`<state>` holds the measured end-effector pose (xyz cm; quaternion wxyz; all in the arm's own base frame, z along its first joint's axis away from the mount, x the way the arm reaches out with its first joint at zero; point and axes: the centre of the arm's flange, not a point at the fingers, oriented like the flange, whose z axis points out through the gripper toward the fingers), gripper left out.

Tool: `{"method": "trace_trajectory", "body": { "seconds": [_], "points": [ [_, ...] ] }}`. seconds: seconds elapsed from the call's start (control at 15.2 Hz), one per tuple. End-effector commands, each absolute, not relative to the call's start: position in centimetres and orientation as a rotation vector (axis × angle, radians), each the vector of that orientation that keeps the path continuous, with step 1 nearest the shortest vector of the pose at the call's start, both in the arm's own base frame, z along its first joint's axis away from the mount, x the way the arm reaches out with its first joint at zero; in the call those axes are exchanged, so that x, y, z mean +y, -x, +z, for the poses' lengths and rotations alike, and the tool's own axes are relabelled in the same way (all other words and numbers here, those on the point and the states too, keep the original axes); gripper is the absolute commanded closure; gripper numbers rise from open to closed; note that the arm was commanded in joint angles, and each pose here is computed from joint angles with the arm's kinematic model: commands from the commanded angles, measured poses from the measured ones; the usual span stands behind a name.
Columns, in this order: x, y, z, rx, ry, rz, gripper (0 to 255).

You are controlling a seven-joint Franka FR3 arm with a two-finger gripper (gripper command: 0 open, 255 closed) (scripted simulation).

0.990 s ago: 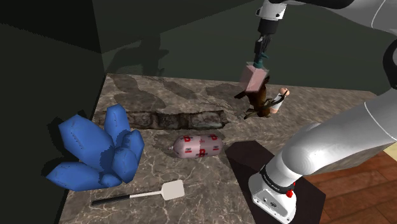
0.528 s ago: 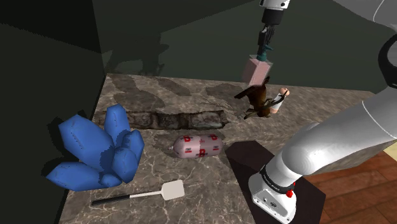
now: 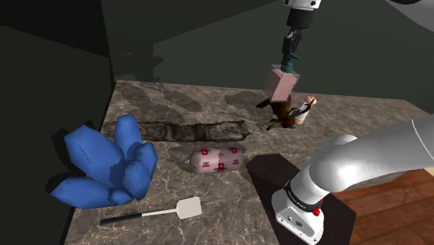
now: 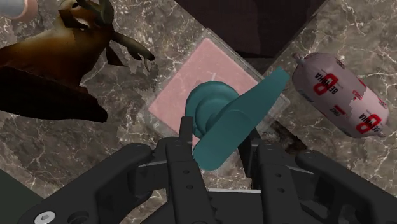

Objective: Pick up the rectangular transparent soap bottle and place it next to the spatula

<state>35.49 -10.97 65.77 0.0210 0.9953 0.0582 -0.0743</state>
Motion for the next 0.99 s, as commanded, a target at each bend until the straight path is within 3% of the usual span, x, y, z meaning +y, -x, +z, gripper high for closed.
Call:
{"method": "trace_trajectory", "body": {
  "seconds": [0.0, 0.92],
  "points": [
    [-8.4, -34.2, 65.8, 0.178, -3.085, -0.232, 255],
    [8.3, -26.2, 65.8, 0.178, -3.085, -0.232, 255]
  ]
}}
